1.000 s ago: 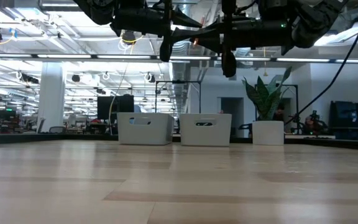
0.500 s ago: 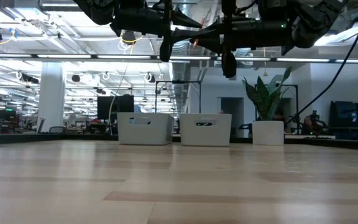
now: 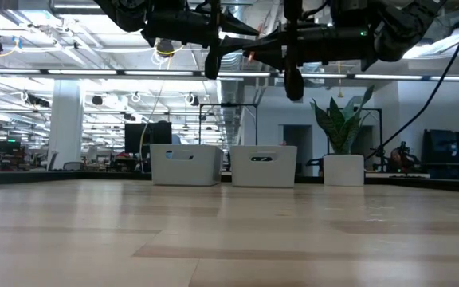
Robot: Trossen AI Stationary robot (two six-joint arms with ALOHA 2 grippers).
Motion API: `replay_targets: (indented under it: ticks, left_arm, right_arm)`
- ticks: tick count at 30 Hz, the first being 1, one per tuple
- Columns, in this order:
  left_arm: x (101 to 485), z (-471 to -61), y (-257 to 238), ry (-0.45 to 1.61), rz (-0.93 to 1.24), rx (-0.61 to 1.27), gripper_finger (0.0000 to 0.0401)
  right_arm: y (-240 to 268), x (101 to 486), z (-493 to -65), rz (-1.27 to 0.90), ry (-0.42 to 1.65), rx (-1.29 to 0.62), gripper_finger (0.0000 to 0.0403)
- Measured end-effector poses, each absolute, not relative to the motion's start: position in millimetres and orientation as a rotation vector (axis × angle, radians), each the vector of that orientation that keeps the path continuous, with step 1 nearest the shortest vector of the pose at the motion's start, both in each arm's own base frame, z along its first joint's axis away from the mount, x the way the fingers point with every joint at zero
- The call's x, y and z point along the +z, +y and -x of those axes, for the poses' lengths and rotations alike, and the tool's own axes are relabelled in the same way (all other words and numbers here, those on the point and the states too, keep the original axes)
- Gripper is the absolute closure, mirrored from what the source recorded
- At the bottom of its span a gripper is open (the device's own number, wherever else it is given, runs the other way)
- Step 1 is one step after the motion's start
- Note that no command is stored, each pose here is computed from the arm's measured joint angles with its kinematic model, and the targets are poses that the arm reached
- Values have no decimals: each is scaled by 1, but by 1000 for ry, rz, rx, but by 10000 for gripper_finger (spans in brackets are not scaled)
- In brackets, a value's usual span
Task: Sort pens & pencils
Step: Put the orange pencil into the right gray bin
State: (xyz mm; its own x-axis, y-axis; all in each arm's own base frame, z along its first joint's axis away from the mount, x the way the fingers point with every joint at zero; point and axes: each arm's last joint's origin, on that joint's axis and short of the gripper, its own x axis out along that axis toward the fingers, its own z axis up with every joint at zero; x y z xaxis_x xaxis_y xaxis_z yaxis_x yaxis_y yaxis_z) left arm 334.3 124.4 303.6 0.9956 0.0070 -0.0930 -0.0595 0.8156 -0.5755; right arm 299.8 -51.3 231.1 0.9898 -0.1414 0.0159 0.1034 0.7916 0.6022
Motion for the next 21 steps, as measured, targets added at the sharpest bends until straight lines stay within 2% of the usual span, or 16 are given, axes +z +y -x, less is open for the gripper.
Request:
replay_targets:
  ticks: [18,21]
  left_arm:
    - [303,-328,141,72,570,113,328]
    - [309,-324,146,38,553,81,328]
  right_arm:
    - [-58,226,-298,-675,-20,-175,355]
    - [-61,224,-298,-685,-4,-186,355]
